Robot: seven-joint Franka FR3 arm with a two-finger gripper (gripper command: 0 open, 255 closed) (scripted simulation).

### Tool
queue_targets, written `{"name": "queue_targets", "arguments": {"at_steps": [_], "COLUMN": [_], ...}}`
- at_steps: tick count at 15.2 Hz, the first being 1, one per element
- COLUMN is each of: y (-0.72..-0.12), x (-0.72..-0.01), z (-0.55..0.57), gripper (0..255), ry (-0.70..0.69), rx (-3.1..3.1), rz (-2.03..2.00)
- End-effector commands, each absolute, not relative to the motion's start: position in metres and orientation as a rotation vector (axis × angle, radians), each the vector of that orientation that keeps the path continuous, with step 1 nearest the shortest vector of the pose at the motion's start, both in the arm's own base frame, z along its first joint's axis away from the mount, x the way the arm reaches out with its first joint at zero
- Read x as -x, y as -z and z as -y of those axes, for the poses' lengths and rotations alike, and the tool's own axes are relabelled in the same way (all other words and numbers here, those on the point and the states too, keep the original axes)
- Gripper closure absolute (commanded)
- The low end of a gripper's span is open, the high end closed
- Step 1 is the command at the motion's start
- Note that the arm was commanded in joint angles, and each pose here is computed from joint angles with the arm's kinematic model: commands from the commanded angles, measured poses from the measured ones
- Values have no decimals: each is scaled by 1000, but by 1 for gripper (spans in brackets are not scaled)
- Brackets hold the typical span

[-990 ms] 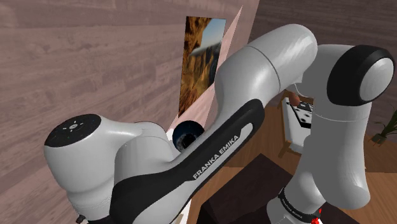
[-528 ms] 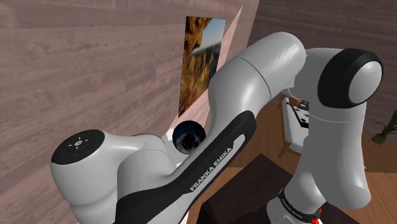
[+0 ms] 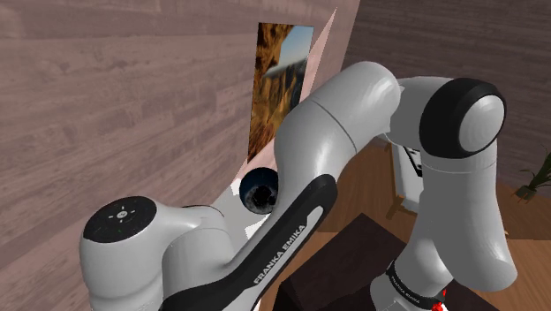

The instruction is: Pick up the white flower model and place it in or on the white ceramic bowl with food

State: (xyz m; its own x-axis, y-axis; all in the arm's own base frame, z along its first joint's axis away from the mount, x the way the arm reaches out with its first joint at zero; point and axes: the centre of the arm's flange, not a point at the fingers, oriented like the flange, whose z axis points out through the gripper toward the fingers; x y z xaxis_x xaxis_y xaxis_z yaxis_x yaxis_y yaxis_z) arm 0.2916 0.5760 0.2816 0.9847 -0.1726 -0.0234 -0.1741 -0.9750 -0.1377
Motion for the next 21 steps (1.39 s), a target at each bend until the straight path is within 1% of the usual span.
{"name": "queue_targets", "arguments": {"at_steps": [1,7,8,10,12,13,17,21], "y": [-252,-252,-251,-265,-263,-252,-302,-302], "x": [-289,-289,-284,-288,-289,-289,-292,-292], "z": [-549,-549,-545,-544,-546,-549,-550,-550], "gripper": [255,255,0,0,0,0,0,0], "ry": [-78,-78,-75,-80,-80,-78,-78,-78], "rx": [3163,3163,3163,3162,3162,3163,3163,3163], "rz": [-291,-291,-293,-296,-296,-291,-291,-291]}}
